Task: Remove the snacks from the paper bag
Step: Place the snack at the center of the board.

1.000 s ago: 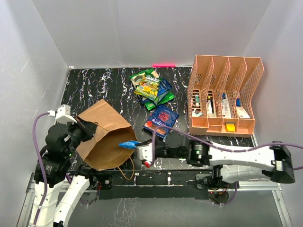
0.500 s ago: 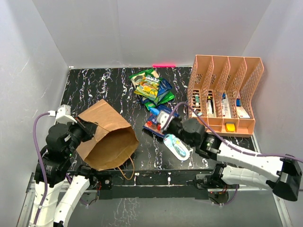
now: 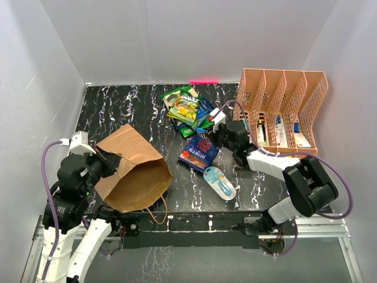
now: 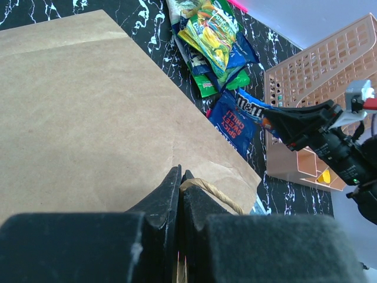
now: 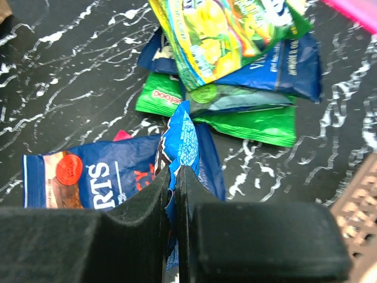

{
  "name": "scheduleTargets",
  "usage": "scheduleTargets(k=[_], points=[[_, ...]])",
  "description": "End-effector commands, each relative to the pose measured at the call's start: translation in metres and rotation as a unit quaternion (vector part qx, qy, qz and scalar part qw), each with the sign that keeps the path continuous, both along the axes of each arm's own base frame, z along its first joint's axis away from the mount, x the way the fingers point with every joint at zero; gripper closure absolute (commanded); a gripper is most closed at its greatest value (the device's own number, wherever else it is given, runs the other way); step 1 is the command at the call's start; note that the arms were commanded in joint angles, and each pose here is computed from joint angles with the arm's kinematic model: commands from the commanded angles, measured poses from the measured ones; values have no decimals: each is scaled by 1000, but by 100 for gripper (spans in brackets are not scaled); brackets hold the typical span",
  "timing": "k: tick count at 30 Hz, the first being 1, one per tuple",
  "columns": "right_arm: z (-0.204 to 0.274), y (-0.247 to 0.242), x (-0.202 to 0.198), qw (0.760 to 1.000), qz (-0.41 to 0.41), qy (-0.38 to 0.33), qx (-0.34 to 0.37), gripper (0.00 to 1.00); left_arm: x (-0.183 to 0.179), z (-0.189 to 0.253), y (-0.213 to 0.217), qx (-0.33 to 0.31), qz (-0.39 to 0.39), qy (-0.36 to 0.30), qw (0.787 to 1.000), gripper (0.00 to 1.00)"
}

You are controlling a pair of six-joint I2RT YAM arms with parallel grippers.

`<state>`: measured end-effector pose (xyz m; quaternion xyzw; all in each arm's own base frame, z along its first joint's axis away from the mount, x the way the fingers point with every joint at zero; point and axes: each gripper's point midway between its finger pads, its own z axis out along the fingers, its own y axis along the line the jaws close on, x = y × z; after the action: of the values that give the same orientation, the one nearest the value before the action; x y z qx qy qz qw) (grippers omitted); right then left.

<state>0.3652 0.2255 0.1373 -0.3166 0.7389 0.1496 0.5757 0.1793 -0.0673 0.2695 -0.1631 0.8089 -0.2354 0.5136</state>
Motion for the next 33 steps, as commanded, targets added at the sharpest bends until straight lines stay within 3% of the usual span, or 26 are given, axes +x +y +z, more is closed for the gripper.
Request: scheduleTargets(k=[1,13,19,21,33], points=[[54,36,12,990,58,-36,123,92,-3,-6,1,3,1,5,1000,100],[1,34,3,988,53,22,142,90,-5,-8,4,9,4,9,1000,100],[-6,22,0,992,35,39,116,57,-6,-15,8,18,12,20,1000,100],[1,20,-4,993,38,35,111,51,-8,-18,10,21,16,23,999,100],[56,45,-62,983,154,2,100,42,-7,-16,12,18,26,19,999,100]])
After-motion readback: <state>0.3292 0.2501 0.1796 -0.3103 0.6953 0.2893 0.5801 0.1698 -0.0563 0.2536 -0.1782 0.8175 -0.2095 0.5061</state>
